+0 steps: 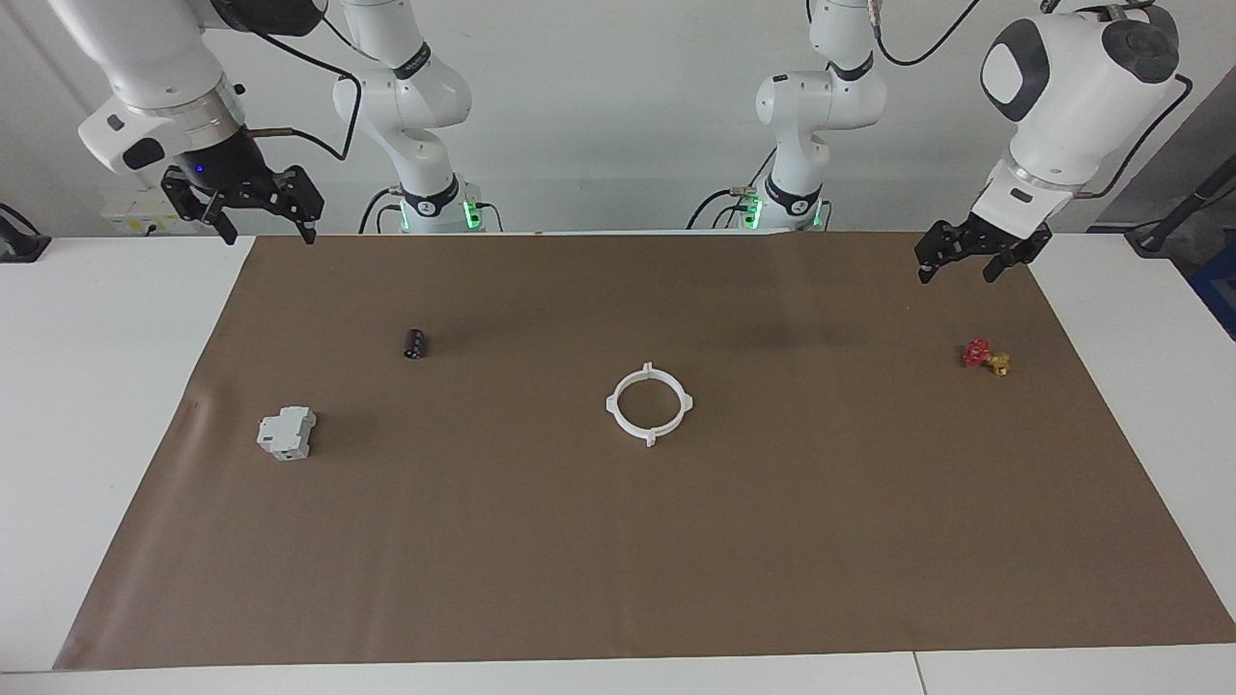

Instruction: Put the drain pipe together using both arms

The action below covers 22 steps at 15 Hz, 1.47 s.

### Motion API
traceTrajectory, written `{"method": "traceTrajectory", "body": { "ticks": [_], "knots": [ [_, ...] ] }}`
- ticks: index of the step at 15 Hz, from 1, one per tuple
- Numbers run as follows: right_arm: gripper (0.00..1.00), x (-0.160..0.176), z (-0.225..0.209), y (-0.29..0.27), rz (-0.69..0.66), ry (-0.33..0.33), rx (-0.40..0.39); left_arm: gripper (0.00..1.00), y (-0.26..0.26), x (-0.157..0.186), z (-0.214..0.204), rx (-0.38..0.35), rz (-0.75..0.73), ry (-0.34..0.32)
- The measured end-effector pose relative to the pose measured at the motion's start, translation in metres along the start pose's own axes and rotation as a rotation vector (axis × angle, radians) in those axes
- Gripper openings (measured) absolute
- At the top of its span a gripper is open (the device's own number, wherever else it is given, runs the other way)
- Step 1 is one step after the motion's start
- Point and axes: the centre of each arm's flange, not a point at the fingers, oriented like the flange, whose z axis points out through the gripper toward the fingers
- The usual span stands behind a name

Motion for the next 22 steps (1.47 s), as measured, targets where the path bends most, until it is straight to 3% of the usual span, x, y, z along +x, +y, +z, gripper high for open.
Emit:
{"method": "traceTrajectory", "body": {
  "ticks": [22],
  "knots": [
    [1.0,0.0,0.0,0.0,0.0,0.0,0.0,1.0,0.003,0.003,-0.003,0.003,0.006,0.027]
  ]
}}
